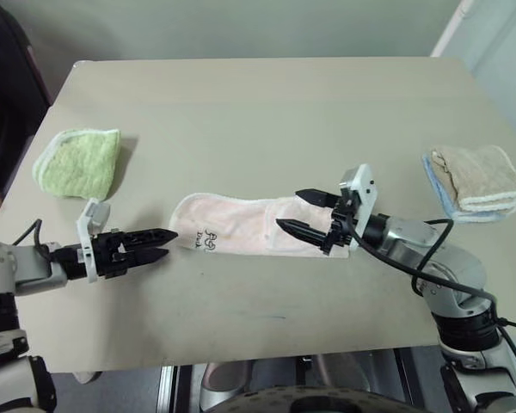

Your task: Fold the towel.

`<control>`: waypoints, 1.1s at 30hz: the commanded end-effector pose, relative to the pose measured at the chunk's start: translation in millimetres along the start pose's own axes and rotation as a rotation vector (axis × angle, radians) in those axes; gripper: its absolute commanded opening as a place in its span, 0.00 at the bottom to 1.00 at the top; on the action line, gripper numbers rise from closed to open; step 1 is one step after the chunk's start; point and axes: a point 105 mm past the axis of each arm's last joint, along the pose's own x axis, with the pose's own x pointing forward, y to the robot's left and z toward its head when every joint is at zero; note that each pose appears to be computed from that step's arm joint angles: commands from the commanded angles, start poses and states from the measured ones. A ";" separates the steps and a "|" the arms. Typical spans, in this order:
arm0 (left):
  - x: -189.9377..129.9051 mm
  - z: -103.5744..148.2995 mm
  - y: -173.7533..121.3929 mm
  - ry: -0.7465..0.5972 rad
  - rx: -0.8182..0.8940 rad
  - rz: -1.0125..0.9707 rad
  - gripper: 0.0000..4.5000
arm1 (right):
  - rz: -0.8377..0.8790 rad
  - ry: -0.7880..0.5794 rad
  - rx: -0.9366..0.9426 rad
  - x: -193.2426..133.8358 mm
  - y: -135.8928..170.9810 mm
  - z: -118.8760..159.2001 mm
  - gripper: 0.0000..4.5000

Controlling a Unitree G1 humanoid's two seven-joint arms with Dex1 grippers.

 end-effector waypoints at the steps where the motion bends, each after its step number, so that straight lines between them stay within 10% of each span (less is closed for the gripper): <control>1: 11.5 1.9 -7.5 0.002 -0.016 -0.062 1.00 | -0.012 -0.040 -0.030 -4.5 2.0 12.9 0.99; 10: 24.9 6.1 -18.0 -0.002 -0.003 -0.101 0.87 | -0.041 -0.030 -0.034 -5.1 -3.0 11.9 1.00; 21: 21.3 10.0 -11.8 -0.043 -0.020 -0.075 0.01 | -0.050 -0.026 -0.031 -7.5 -4.6 9.6 1.00; 33: 34.5 20.3 -75.0 0.011 0.198 -0.265 0.01 | -0.027 -0.070 -0.048 -24.9 1.7 17.8 1.00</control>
